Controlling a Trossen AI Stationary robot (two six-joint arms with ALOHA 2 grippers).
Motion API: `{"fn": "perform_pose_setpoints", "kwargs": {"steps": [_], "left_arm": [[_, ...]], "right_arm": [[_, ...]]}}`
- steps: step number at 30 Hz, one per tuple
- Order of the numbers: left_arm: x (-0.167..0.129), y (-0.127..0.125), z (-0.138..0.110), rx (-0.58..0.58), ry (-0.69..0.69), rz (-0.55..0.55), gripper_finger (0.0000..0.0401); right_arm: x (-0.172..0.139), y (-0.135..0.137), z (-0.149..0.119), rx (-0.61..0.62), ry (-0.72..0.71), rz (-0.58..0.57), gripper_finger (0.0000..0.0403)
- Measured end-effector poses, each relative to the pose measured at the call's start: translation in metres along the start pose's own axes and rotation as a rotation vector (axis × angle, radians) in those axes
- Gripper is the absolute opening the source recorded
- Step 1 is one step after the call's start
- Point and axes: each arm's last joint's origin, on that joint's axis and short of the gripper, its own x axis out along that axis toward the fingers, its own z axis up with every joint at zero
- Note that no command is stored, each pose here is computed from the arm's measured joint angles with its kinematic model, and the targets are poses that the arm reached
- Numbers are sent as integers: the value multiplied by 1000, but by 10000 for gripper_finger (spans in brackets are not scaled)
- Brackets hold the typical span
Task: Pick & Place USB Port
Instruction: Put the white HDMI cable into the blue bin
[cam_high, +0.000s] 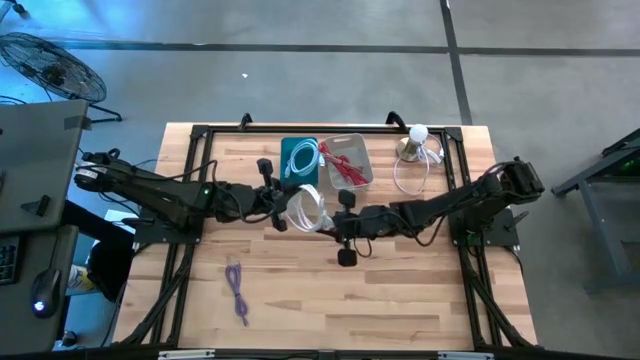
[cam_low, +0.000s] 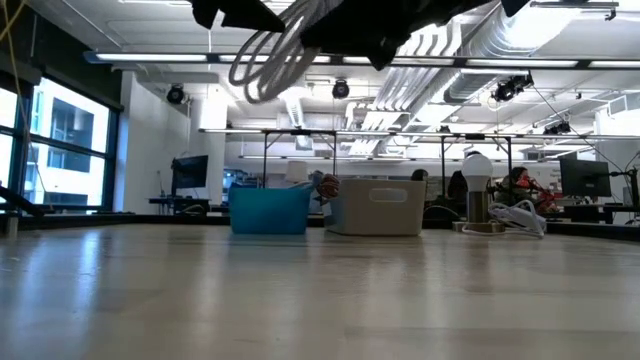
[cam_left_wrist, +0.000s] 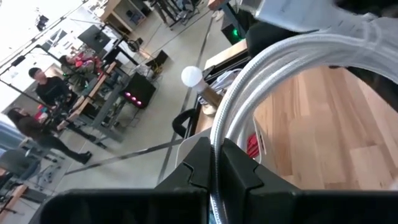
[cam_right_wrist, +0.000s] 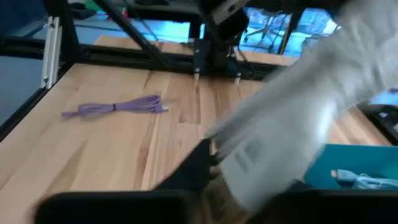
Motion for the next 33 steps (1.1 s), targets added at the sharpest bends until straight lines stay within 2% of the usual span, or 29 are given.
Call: {"fn": "perform_pose_setpoints", "kwargs": {"steps": [2, 5, 12, 25, 33], "left_arm": [[0, 0, 0, -1, -2, -2, 8], [0, 0, 0, -2, -8, -13, 8], [0, -2, -1, -17, -1, -39, 10], [-7, -1, 5, -56, -155, -267, 111], [-25, 8, -1, -102, -123, -361, 147]], "right_arm": [[1, -2, -1, 1, 11, 15, 16], [1, -5, -2, 26, 19, -2, 15], [0, -2, -4, 3, 39, -37, 13], [0, -2, -8, -17, 78, -59, 10], [-1, 2, -8, -33, 83, -59, 10]]}}
